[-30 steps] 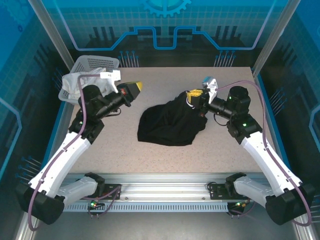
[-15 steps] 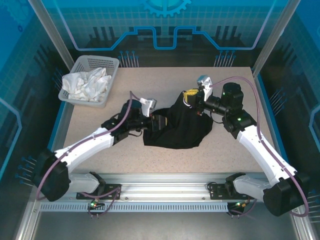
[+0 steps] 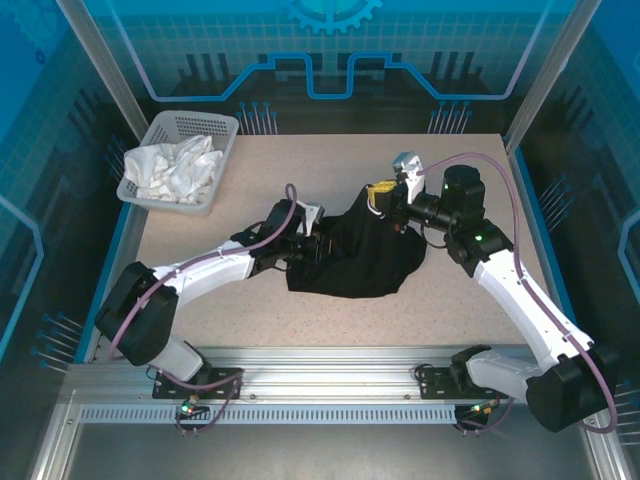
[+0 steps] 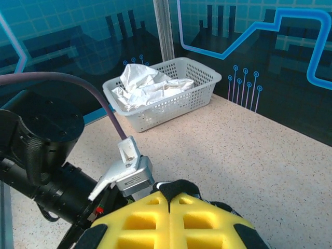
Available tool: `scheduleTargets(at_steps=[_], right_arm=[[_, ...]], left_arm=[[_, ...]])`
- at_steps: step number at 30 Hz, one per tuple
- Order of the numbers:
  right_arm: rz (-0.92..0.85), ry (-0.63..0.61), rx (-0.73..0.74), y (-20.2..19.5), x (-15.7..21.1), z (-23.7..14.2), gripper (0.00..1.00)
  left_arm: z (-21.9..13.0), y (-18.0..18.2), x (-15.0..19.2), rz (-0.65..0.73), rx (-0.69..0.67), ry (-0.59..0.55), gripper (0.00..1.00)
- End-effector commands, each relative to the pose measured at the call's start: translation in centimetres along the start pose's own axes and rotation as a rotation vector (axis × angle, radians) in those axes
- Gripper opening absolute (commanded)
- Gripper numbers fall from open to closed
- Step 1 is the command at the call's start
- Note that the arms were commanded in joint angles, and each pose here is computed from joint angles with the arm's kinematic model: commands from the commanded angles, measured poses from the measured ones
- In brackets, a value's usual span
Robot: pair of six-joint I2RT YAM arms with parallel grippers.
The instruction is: Fold the inside-out t-shirt
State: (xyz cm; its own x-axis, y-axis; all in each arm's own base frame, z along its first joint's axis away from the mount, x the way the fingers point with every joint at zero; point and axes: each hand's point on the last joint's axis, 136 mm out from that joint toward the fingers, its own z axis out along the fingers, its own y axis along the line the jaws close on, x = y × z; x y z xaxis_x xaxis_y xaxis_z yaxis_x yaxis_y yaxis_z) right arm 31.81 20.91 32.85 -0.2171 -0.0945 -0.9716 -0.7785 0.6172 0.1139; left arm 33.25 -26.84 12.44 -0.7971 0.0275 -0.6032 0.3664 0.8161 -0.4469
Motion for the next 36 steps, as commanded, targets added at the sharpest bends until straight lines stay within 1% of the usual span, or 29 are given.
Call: scheduleTargets(at_steps=[1, 4, 6, 8, 10, 13, 16, 20, 21, 24, 25, 27, 30, 32, 33, 35, 36], right_arm=[[-0.063, -0.072, 0.012, 0.3, -3.3, -1.5, 0.0], [-0.081, -0.15, 0.012, 0.3, -6.4, -3.0, 0.0], [-0.097, -0.232, -0.02, 0.9, -9.0, -4.3, 0.0], [-0.108, -0.29, -0.06, 1.7, -10.9, -5.3, 0.0], [-0.115, -0.313, -0.093, 2.4, -11.6, -5.8, 0.0], [-0.083, -0.286, -0.105, 2.2, -10.4, -5.2, 0.0], [0.002, -0.225, -0.094, 0.8, -7.3, -3.6, 0.0], [0.115, -0.139, -0.13, 0.1, -2.7, -1.0, 0.0], [0.129, -0.12, -0.134, 0.1, -1.8, -0.6, 0.0], [0.177, -0.026, -0.174, 1.6, 2.1, 0.8, 0.0], [0.194, 0.03, -0.196, 2.7, 4.2, 1.1, 0.0], [0.209, 0.135, -0.25, 5.2, 7.4, 1.5, 0.0], [0.242, 0.301, -0.351, 9.9, 12.8, 1.4, 0.0], [0.256, 0.416, -0.41, 12.5, 16.5, 0.9, 0.0], [0.264, 0.467, -0.412, 13.1, 18.2, 0.7, 0.0], [0.299, 0.54, -0.382, 12.9, 21.1, 0.3, 0.0], [0.309, 0.559, -0.364, 12.7, 21.9, 0.2, 0.0]], left_arm=[[-0.4, 0.7, -3.1, -0.016, 0.009, -0.07, 0.0], [-1.9, 3.0, -6.1, -0.149, 0.027, -0.156, 0.0], [-3.2, 4.7, -8.3, -0.246, 0.042, -0.22, 0.0], [-4.2, 6.6, -9.9, -0.32, 0.018, -0.265, 0.0], [-5.2, 8.9, -11.0, -0.37, -0.041, -0.302, 0.0], [-5.8, 11.3, -11.4, -0.401, -0.103, -0.327, 0.0], [-4.7, 12.5, -10.2, -0.392, -0.141, -0.276, 0.0], [-2.7, 12.8, -7.5, -0.406, -0.11, -0.202, 0.0], [-2.5, 13.0, -6.8, -0.408, -0.112, -0.189, 0.01], [-2.8, 13.6, -4.2, -0.408, -0.149, -0.155, 0.14], [-3.2, 13.9, -3.2, -0.409, -0.172, -0.147, 0.19], [-4.3, 14.4, -1.3, -0.406, -0.218, -0.134, 0.27], [-6.5, 15.0, 0.7, -0.407, -0.292, -0.145, 0.41], [-7.7, 14.4, 1.4, -0.408, -0.281, -0.159, 0.48], [-8.1, 13.8, 1.5, -0.403, -0.262, -0.167, 0.5], [-8.8, 12.2, 1.7, -0.365, -0.228, -0.168, 0.55], [-8.9, 11.3, 1.5, -0.333, -0.209, -0.17, 0.57]])
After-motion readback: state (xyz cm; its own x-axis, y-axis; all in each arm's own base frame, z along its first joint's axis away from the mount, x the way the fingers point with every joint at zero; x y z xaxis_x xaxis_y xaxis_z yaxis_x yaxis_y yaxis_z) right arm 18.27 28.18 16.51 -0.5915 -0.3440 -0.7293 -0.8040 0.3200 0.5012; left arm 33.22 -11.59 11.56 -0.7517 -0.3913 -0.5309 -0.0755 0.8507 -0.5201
